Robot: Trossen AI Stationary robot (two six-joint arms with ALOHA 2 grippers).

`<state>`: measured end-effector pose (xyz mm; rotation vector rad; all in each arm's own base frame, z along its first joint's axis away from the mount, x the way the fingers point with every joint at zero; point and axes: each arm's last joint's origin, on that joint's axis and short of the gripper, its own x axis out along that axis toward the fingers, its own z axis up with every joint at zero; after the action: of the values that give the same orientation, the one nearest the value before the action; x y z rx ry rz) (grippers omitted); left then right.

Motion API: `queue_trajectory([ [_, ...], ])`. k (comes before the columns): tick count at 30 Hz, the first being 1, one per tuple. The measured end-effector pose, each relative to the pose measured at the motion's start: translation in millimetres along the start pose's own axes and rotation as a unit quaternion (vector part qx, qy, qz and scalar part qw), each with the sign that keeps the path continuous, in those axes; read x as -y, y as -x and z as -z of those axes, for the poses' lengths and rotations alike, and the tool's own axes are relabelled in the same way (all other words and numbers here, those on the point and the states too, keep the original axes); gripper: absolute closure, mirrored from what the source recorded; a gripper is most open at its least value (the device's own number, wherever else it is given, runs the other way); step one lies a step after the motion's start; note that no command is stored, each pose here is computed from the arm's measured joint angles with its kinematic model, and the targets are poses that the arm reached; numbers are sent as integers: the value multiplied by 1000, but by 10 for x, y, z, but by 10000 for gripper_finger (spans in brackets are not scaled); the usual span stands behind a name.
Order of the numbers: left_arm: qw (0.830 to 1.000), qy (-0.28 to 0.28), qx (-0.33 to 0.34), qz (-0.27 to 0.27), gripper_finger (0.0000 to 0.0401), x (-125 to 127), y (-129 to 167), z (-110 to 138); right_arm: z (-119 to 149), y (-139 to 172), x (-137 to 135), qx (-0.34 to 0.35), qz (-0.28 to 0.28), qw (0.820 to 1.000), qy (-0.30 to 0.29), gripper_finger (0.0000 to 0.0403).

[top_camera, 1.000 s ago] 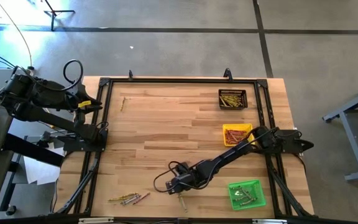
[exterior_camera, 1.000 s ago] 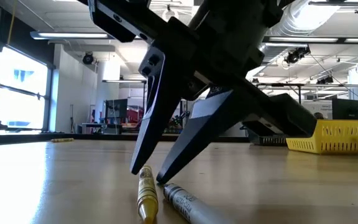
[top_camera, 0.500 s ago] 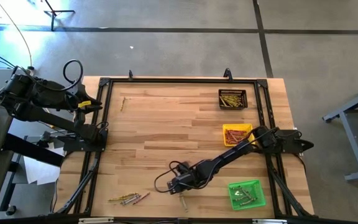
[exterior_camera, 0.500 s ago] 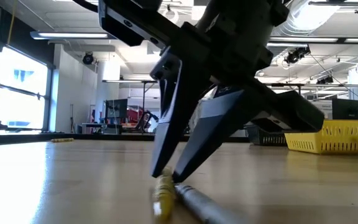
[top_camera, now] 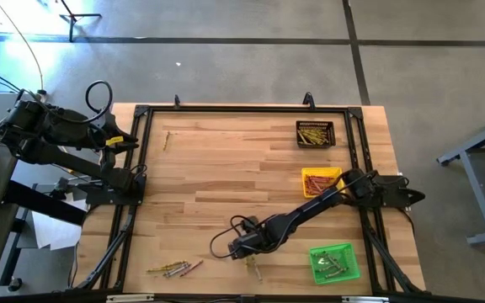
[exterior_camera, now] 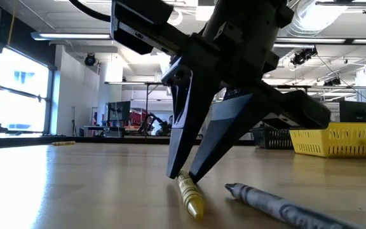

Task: Sort crayons
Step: Put the yellow crayon into the black bin

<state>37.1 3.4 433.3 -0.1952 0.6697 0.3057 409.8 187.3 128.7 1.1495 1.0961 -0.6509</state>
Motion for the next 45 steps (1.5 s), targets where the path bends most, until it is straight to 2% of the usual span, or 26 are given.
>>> queue_trajectory([
  [10,1000,0,0,0,331,0,0,0,-162,-14,5,31,4,999,-13,394],
  [16,1000,0,0,0,331,0,0,0,-165,-10,1,32,0,999,-15,390],
  [20,1000,0,0,0,331,0,0,0,-212,34,-44,38,-21,999,-11,396],
  [30,1000,15,0,-1,331,0,-2,-1,-584,248,-129,95,-53,994,31,397],
  [37,999,45,1,-3,331,-1,-2,-1,-957,731,-175,139,-70,981,117,397],
  [42,996,85,10,-21,331,-8,-7,-9,-1171,1198,-64,155,-37,969,191,396],
  [45,993,113,16,-35,331,-9,-16,-19,-1289,1481,73,170,7,959,226,396],
])
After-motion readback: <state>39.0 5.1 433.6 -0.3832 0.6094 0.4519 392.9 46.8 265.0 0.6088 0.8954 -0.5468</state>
